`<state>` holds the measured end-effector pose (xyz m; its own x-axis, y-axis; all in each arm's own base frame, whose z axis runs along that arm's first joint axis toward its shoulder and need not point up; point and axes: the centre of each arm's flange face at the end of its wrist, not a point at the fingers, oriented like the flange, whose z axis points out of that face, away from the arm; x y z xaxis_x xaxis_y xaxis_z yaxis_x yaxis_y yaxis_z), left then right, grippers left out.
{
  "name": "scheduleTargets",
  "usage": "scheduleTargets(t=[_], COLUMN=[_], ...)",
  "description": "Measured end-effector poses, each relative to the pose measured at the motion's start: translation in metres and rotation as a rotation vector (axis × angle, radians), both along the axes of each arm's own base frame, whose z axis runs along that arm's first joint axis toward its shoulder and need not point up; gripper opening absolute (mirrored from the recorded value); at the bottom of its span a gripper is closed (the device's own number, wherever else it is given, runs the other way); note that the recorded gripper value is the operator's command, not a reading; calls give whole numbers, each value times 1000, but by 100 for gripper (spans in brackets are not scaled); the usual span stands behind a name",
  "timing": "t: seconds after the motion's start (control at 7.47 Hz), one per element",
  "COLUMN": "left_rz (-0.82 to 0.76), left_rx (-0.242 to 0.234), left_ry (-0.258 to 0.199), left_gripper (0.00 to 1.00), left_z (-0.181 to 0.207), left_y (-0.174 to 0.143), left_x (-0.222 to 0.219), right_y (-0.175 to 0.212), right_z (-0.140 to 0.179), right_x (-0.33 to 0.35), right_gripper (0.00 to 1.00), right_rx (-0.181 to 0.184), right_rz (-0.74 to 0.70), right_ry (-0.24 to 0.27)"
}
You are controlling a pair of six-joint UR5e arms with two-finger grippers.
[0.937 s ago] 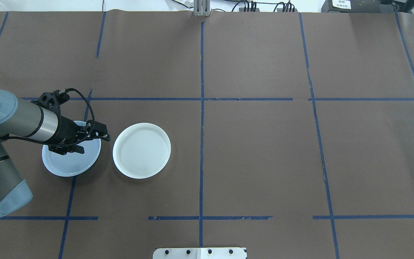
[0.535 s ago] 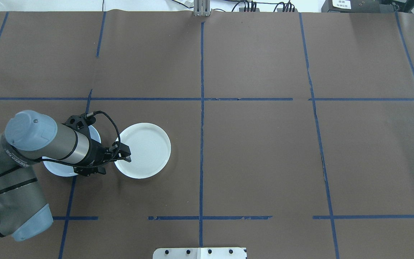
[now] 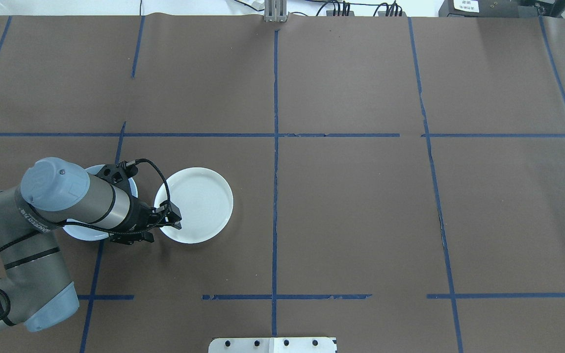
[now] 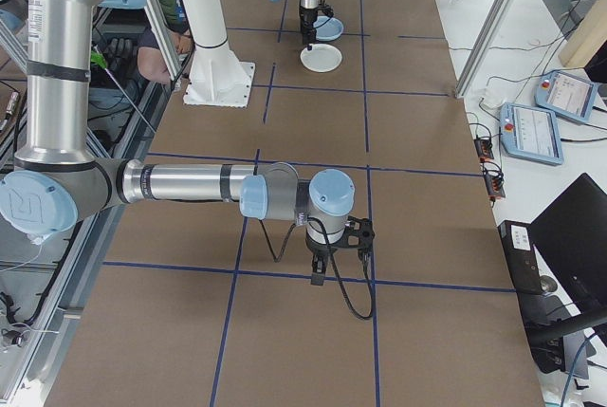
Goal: Stack plate in center
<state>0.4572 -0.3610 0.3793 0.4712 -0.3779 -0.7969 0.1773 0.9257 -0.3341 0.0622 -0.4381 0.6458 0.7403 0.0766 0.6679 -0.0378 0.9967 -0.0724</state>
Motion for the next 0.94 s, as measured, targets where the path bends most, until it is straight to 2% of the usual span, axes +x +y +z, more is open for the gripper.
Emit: scheduleTargets(t=[0.27, 0.8, 0.94], left_rz=[4, 5, 5], left_rx=[-1, 2, 3], left_ry=[1, 5, 7], left_gripper=[29, 27, 11], left_z=[0, 3, 4], left_y=[-1, -2, -2], left_x=[2, 4, 4], right_y=[0, 0, 0], right_z=[0, 0, 0], right_x=[0, 0, 0], right_gripper=[100, 100, 100], right_rx=[0, 0, 0], right_rz=[0, 0, 0], right_ry=[0, 0, 0])
